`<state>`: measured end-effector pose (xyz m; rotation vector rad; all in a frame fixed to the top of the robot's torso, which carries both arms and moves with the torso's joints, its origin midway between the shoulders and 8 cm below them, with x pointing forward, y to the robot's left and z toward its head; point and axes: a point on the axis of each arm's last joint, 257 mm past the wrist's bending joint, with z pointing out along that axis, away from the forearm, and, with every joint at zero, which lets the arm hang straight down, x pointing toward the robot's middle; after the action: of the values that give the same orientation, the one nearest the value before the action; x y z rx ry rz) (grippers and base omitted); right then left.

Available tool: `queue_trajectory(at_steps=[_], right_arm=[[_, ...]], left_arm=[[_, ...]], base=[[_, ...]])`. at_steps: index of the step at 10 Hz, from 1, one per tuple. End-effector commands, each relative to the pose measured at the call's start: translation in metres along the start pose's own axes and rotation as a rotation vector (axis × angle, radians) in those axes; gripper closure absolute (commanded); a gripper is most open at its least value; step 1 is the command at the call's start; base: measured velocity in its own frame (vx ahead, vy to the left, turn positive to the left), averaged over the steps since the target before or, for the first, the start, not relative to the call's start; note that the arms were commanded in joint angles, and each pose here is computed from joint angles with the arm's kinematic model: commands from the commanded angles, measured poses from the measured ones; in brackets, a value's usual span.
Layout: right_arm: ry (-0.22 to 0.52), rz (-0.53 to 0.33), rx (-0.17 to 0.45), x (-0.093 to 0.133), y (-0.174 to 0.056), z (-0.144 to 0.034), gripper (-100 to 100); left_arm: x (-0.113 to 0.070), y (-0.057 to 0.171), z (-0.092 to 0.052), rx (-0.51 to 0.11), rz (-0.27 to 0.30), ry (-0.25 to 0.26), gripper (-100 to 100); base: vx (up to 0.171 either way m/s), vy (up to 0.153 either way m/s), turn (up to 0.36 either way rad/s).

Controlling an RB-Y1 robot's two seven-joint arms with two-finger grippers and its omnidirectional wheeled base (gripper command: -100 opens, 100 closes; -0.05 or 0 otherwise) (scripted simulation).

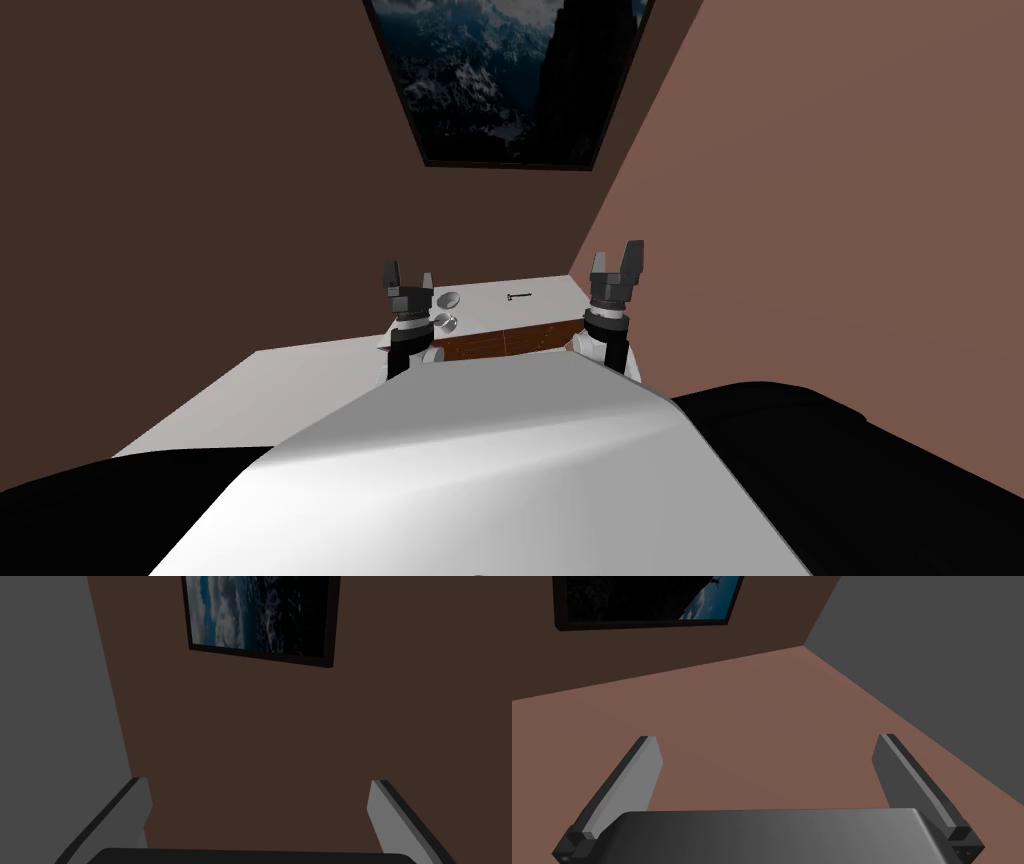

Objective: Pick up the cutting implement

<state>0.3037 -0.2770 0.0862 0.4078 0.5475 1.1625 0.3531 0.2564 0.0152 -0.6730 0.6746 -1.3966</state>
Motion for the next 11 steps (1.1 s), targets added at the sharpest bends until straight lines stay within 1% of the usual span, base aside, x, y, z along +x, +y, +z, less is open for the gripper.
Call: queue_trajectory(at_steps=[1,3,5,6,8,9,10,11], right_arm=[[0.052,-0.024,-0.005,0.007,-0.003,-0.002,-100],[0.111,-0.054,-0.009,0.016,-0.009,-0.006,-100],[0.184,-0.093,-0.012,0.025,-0.018,-0.012,-100],[0.225,-0.115,-0.011,0.030,-0.024,-0.016,-100],[0.310,-0.163,-0.001,0.039,-0.040,-0.028,-100],[0.317,-0.164,-0.002,0.040,-0.040,-0.028,-100],[0.367,-0.192,0.006,0.044,-0.050,-0.036,-100],[0.412,-0.218,0.017,0.047,-0.060,-0.044,-100]], left_arm=[[0.000,0.000,0.000,0.000,0.000,0.000,0],[0.000,0.000,0.000,0.000,0.000,0.000,0],[0.000,0.000,0.000,0.000,0.000,0.000,0],[0.000,0.000,0.000,0.000,0.000,0.000,0],[0.000,0.000,0.000,0.000,0.000,0.000,0],[0.000,0.000,0.000,0.000,0.000,0.000,0],[0.000,0.000,0.000,0.000,0.000,0.000,0],[0.000,0.000,0.000,0.000,0.000,0.000,0]], base=[[-0.032,-0.041,0.133],[-0.058,-0.090,0.162],[-0.088,-0.089,0.248],[-0.088,-0.092,0.122],[-0.102,-0.126,0.313],[-0.055,-0.087,0.079],[-0.043,-0.056,0.203],[-0.066,-0.075,0.361]])
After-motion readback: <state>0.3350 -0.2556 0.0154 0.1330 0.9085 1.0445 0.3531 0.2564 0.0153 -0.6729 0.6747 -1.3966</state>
